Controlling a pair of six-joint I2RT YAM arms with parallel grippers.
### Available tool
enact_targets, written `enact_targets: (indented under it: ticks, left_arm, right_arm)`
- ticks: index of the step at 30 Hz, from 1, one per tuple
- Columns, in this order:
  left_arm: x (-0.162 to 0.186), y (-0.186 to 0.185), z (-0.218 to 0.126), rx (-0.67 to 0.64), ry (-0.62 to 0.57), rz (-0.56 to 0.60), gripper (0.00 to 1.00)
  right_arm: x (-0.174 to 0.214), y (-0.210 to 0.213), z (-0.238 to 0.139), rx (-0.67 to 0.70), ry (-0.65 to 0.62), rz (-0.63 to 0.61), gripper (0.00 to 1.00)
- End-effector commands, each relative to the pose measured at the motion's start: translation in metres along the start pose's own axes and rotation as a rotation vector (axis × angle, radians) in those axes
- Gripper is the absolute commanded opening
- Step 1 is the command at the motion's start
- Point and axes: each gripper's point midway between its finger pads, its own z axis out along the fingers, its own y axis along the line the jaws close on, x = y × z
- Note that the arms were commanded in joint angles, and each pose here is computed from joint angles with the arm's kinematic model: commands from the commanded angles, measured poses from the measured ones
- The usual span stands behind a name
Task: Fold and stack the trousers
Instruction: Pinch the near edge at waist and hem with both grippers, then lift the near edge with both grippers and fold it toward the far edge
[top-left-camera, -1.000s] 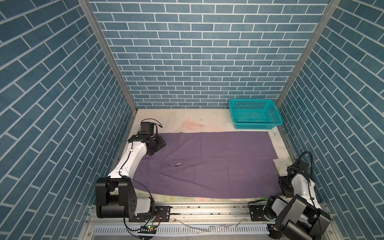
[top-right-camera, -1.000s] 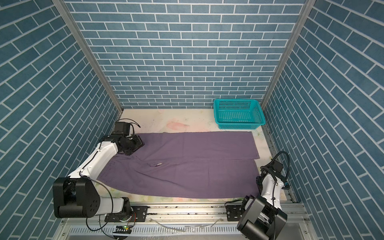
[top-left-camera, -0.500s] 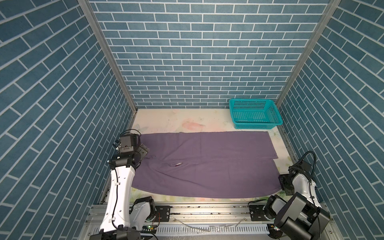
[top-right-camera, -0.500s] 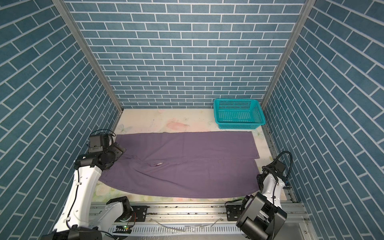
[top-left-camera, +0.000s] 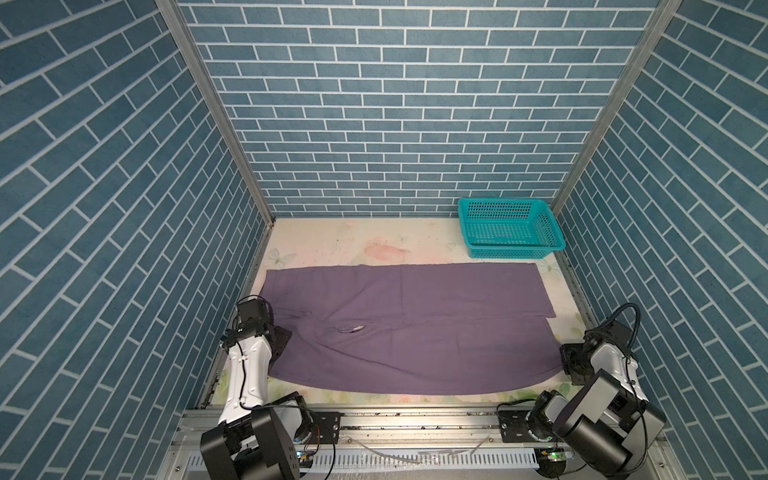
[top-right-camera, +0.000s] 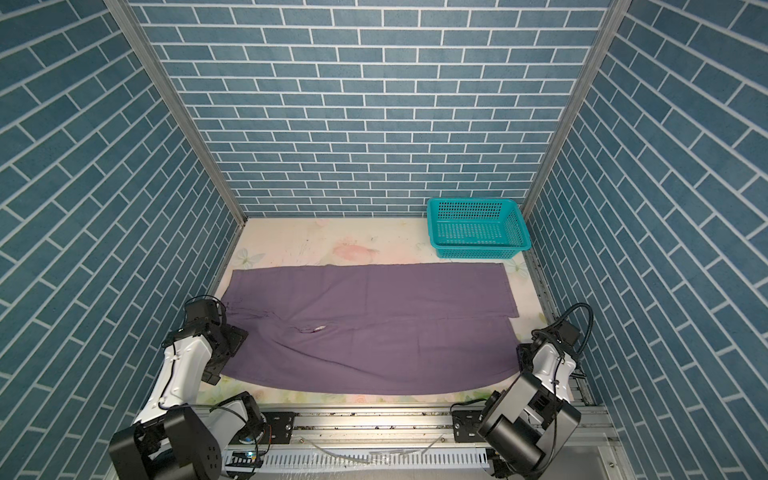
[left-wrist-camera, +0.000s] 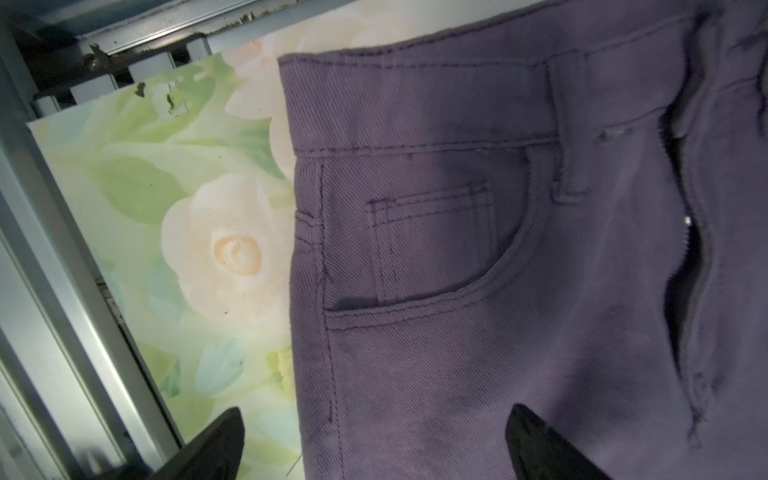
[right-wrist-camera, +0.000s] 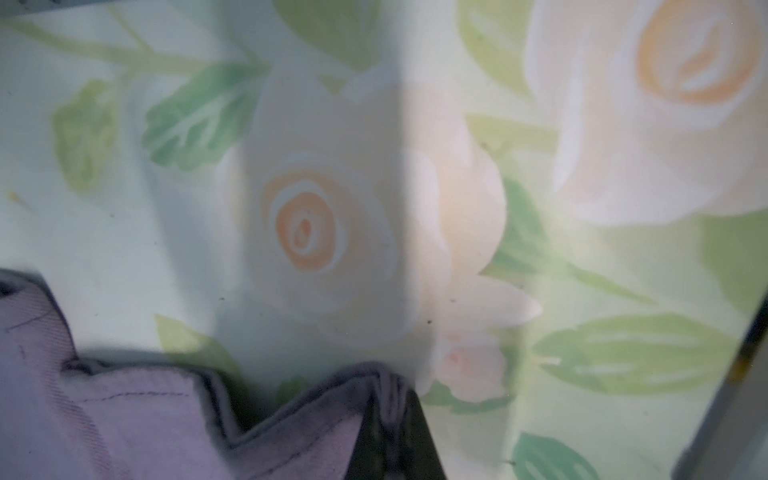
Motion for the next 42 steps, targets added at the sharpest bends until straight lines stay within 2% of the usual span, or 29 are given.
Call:
enact_targets:
  ticks: [1,5,10,16,17,21,24,25,31,36,42]
  left_arm:
    - [-0.018,0.000,0.003,-0.012,-0.075,-0.026,0.99]
    - [-0.025,0.006,0.015,-0.048,-0.088,-0.047,0.99]
    - [-0.019,-0.001,0.042,0.002,-0.017,-0.092,0.99]
    - [-0.009,-0.012,0.063,0.048,0.043,-0.088,0.86]
    - [-0.008,-0.013,0.065,0.054,0.049,-0.089,0.80]
    - [-0.012,-0.021,0.059,0.101,0.048,-0.103,0.30]
    - [-0.022,-0.021,0.043,0.111,0.028,-0.131,0.04]
    - [-0.026,-0.018,0.036,0.108,0.019,-0.153,0.00]
    - [-0.060,-0.005,-0.020,0.224,-0.094,-0.339,0.00]
    - [-0.098,-0.011,-0.058,0.222,-0.145,-0.277,0.00]
    - [-0.128,-0.012,-0.092,0.251,-0.235,-0.278,0.00]
  right_arm:
    - [0.003,-0.004,0.008,0.005,0.048,0.010,0.00]
    - [0.001,-0.008,0.009,0.012,0.047,0.035,0.00]
    - [-0.004,-0.007,0.010,-0.007,0.051,0.077,0.00]
    - [-0.006,-0.007,0.013,-0.006,0.067,0.107,0.00]
    - [-0.008,-0.009,0.012,-0.001,0.063,0.113,0.00]
    - [-0.011,-0.010,0.010,-0.004,0.051,0.131,0.00]
    - [-0.016,-0.005,0.005,-0.040,0.038,0.166,0.00]
    - [-0.018,-0.004,0.003,-0.055,0.029,0.183,0.00]
    - [-0.043,0.011,-0.019,-0.143,-0.050,0.283,0.00]
    - [-0.076,0.047,-0.045,-0.272,-0.076,0.298,0.00]
    - [-0.098,0.090,-0.070,-0.438,-0.074,0.296,0.00]
